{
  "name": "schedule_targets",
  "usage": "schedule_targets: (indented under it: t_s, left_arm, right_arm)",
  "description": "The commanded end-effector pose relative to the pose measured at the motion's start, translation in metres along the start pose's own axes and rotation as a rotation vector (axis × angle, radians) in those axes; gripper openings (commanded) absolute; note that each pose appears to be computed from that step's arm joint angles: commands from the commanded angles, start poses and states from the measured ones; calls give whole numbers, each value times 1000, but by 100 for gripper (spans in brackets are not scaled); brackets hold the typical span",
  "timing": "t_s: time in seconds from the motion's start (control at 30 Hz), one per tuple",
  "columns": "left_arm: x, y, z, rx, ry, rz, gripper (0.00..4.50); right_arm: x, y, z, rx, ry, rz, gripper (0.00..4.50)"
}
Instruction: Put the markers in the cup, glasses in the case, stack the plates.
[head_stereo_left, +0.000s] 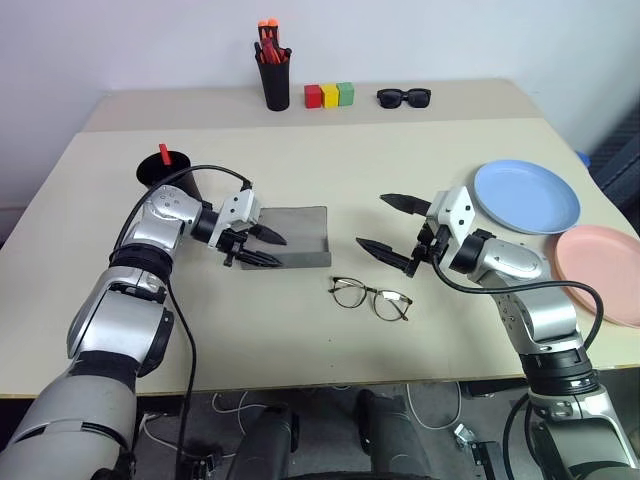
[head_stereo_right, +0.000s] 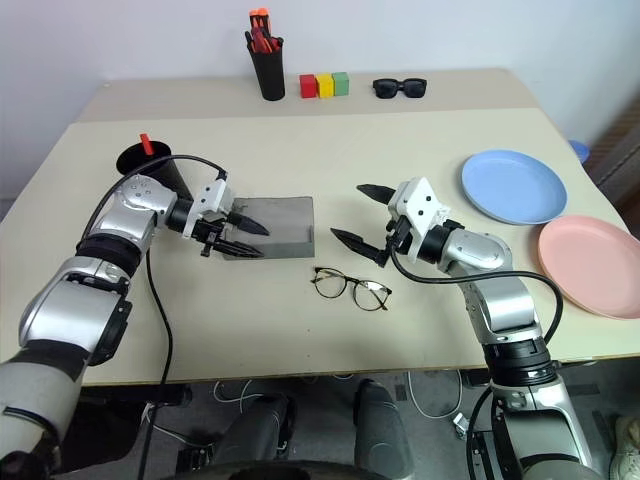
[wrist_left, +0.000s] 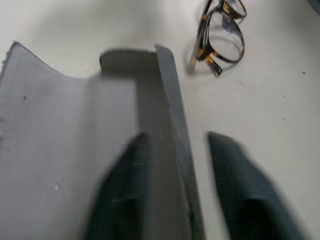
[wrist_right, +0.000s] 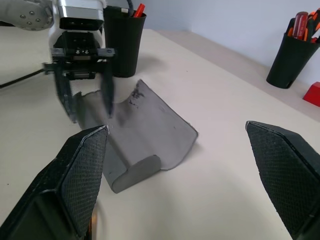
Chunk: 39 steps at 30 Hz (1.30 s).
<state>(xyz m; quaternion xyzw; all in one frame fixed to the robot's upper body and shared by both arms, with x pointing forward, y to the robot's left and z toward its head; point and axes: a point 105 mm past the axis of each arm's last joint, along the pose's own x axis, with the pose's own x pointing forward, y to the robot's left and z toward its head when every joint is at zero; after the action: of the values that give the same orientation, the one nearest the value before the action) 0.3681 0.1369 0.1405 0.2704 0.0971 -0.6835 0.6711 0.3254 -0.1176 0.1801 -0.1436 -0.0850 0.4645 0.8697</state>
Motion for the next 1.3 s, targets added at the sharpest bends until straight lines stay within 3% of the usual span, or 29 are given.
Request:
schedule_targets:
  t_s: [0.03,0.17,0.23,0.3,0.57,0.83,0.93,1.03,1.27,1.3]
  left_arm:
    - [-18,11,20,42,-47,59,434]
    - [-39,9,42,27,-177,100,444]
    - [-50,-4,46,-14,-221,87,444]
    - [-58,-18,45,-29,-266,105,444]
    - [-73,-69,41,-198,-385,221,444]
    - [-69,-101,27,-249,-381,321,444]
    - [-67,-106,29,-259,-389,328,450]
    - [-66,-109,29,-263,-385,331,450]
    - [-65,-110,29,-261,-387,338,450]
    - [-65,-110,29,-259,-386,337,450]
  right_arm:
    - [0,2,14,-44,-26,28,450]
    - [-6,17,20,-18,6,132,450]
    - [-11,25,14,-46,101,185,450]
    - [-16,30,3,-81,228,219,450]
    - [-13,46,-21,-126,479,202,450]
    - [-10,47,-43,-100,590,149,450]
    - [-16,49,-53,-77,629,162,366]
    - [-22,43,-57,-114,663,165,223]
    - [-20,38,-50,-140,652,178,223]
    - [-21,38,-51,-142,660,184,195]
